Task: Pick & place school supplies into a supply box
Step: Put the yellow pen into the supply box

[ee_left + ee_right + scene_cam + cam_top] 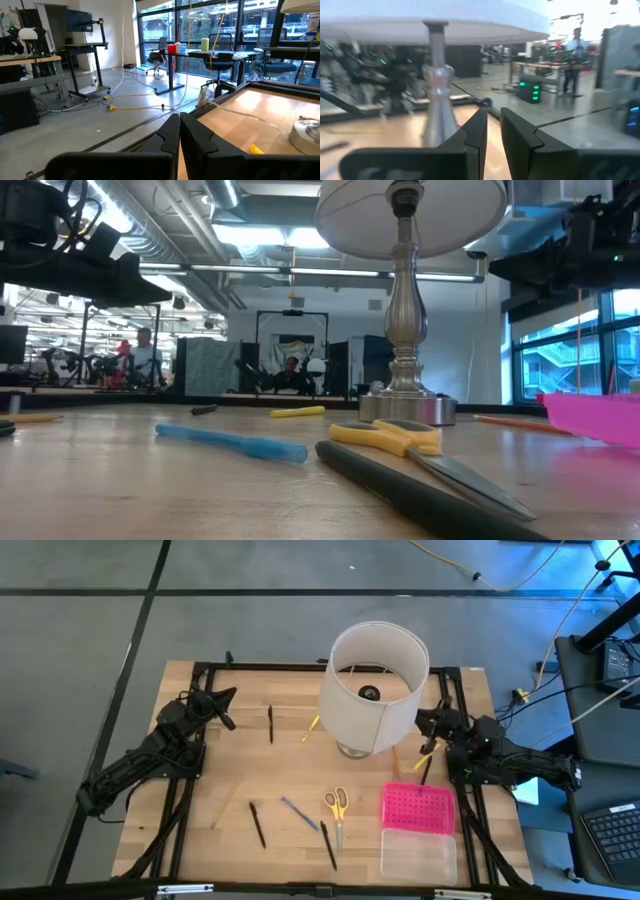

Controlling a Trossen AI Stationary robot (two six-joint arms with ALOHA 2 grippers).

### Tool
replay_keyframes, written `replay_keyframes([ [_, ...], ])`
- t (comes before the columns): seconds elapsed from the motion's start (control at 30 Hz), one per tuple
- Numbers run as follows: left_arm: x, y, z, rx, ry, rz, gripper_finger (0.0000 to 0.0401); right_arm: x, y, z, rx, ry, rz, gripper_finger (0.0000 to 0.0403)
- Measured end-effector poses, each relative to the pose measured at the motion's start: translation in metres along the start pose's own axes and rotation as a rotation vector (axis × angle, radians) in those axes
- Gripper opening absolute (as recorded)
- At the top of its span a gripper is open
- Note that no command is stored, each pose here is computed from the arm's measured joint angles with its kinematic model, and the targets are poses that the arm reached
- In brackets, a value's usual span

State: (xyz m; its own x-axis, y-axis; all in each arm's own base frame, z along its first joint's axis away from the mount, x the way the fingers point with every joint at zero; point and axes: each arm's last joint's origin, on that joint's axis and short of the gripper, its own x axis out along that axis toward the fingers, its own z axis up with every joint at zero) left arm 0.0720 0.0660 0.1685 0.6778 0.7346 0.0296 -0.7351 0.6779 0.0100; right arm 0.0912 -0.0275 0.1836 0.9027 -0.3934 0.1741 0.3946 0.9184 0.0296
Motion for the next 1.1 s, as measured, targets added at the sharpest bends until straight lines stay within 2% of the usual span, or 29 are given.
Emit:
replay_keyframes([
  [0.3,0.000,0.000,0.000,0.000,0.000,0.000,0.0006,-0.001,0.006,0.011,0.139,-0.017,0.227,0.0060],
  [0.43,0.000,0.000,0.000,0.000,0.000,0.000,0.0006,-0.002,0.006,0.019,0.183,0.022,0.228,0.0060],
  [0.53,0.000,0.000,0.000,0.000,0.000,0.000,0.0006,-0.004,0.001,0.030,0.223,0.197,0.043,0.0060],
  [0.7,0.000,0.000,0.000,0.000,0.000,0.000,0.0006,-0.007,-0.006,0.050,0.389,0.494,-0.296,0.0060],
  [0.8,0.000,0.000,0.000,0.000,0.000,0.000,0.0006,-0.002,-0.005,0.058,0.437,0.658,-0.400,0.0060],
  [1.0,0.000,0.000,0.000,0.000,0.000,0.001,0.0006,0.022,0.002,0.074,0.516,1.003,-0.493,0.0060],
  [1.1,0.000,0.000,0.000,0.000,-0.001,0.002,0.0006,0.029,0.003,0.076,0.562,1.172,-0.668,0.0060],
])
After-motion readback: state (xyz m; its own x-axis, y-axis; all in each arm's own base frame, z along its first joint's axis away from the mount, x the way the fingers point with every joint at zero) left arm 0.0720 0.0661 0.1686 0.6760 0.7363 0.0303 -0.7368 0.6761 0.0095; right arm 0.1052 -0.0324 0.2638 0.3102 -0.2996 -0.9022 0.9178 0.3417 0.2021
